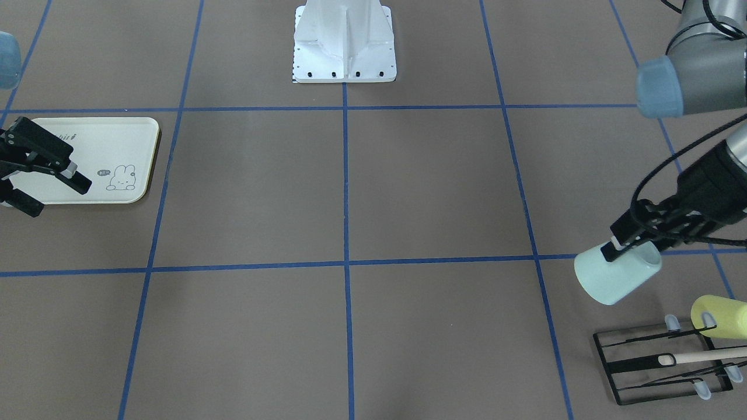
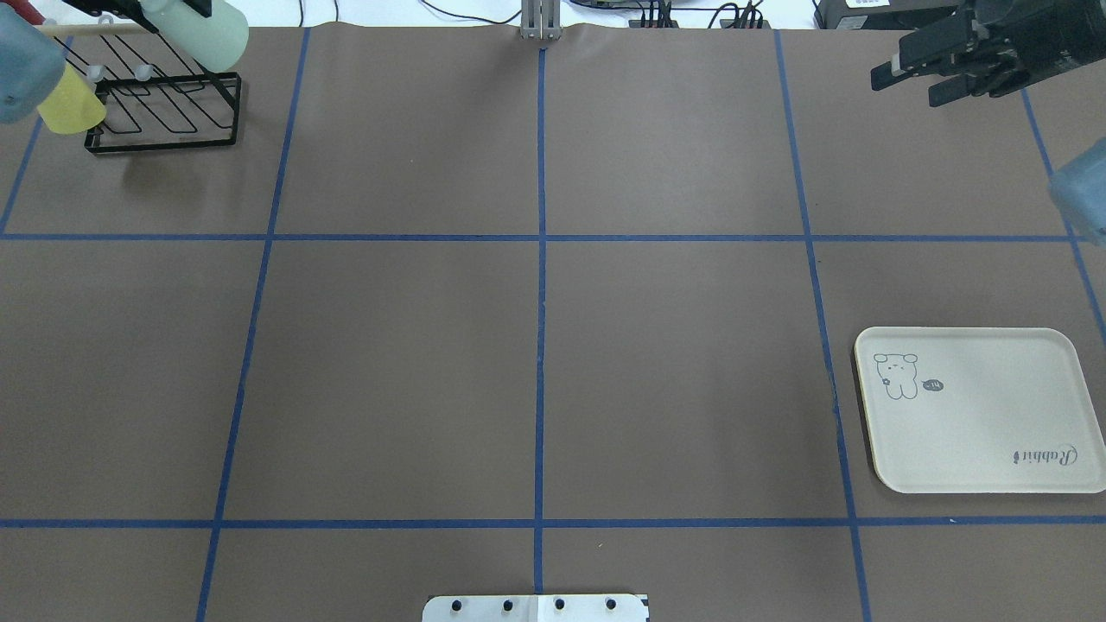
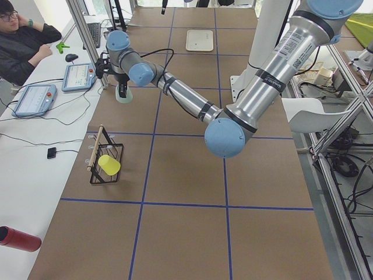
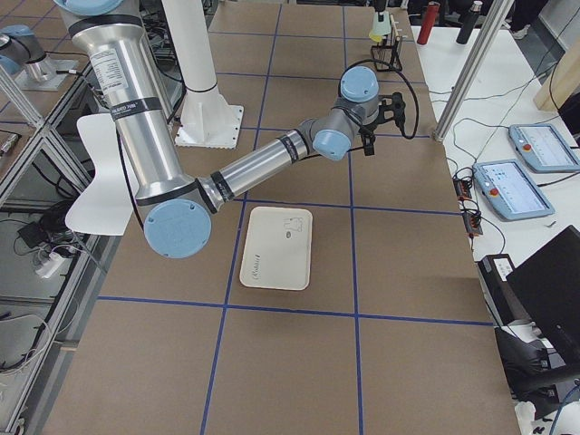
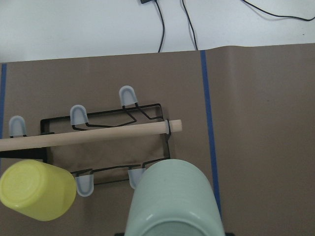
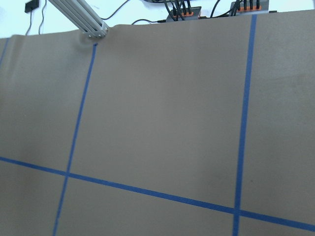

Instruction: Left arm grabs green cup and hands to right arm on tray

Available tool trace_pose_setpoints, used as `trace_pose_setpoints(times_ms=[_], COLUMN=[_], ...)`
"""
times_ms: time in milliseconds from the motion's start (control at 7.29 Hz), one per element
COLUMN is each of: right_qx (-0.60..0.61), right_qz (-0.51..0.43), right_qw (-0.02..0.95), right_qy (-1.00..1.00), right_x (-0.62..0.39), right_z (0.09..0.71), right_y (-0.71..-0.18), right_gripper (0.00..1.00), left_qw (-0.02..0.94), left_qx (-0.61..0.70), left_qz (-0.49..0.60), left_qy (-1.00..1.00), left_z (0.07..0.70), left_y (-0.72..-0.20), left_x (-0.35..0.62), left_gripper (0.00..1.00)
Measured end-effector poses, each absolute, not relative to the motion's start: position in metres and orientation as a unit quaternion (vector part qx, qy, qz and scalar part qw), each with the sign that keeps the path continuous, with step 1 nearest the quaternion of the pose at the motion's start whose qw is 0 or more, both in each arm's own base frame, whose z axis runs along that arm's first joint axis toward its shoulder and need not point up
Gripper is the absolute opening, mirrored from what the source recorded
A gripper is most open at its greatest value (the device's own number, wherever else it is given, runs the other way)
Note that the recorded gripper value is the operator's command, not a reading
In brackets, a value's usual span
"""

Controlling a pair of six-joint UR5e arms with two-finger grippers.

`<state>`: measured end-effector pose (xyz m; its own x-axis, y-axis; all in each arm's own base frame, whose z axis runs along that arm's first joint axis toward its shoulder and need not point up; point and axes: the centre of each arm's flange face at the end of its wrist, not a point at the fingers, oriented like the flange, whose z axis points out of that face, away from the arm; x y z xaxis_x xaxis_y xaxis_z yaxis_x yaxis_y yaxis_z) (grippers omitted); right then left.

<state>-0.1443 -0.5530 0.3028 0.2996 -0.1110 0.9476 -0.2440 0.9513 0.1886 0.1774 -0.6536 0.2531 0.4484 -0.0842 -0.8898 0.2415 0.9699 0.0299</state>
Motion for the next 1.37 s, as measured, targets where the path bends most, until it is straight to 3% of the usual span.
trace_pose_setpoints(times_ms=[549,1371], right_qx=[0.136,0.059], right_qz=[0.119,0.181], right_qw=[0.668,0.415], right_qy=[-0.722,-0.89], right_x=[-0.192,-0.279], right_z=[0.239,0.203], right_y=[-0.512,-0.422], right_gripper=[0.99,0.99], left_qw=[0.778,0.64], left_qx=[0.02,-0.071], left_qz=[-0.132,-0.126], left_qy=[0.614,0.755], left_z=[0.157,0.104], left_y=[-0.556,-0.474], left_x=[0.25,0.283], left_gripper=[0.15,0.16])
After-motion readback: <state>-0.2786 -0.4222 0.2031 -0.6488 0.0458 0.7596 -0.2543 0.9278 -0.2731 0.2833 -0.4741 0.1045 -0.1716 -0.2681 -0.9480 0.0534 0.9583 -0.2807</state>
